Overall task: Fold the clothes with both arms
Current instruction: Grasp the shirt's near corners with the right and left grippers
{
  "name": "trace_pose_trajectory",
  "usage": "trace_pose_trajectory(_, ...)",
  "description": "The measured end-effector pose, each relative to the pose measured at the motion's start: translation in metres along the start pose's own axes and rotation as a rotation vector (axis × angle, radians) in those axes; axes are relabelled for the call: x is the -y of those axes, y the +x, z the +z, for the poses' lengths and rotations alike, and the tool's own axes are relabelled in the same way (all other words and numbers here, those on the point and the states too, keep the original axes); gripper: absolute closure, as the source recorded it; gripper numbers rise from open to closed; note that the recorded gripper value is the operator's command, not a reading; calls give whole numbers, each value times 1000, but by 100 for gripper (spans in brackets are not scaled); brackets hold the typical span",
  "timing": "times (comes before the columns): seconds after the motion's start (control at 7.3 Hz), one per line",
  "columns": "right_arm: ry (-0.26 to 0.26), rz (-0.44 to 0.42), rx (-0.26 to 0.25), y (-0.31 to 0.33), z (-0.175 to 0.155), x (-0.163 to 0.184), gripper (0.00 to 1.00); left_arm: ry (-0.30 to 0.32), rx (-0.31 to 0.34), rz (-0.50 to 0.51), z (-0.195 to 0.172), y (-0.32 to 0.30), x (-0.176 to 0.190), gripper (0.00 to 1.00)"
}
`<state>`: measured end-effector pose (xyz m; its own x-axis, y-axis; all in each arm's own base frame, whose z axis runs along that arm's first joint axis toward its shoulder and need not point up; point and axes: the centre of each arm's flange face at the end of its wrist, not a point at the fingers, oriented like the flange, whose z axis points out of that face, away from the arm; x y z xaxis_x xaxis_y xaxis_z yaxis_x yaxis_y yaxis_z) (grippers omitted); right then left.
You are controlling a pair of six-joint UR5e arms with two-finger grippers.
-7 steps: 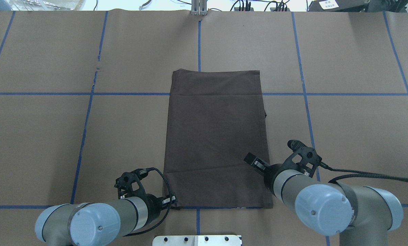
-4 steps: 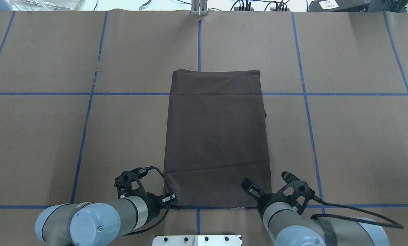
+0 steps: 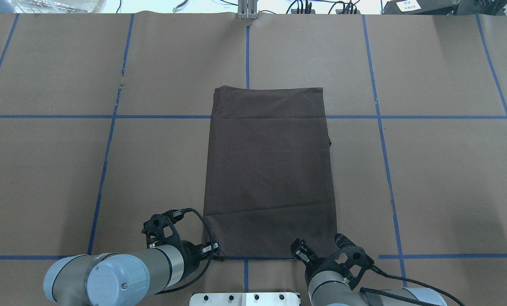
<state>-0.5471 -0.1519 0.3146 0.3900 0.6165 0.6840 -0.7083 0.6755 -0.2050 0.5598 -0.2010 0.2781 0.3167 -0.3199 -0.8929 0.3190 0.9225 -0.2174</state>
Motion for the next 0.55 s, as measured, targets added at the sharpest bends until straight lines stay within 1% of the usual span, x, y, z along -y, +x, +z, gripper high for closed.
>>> trace_pose_trajectory(0.55,23,3,-11,-5,10,5,19,-3,0,-2,0,0,-2,100)
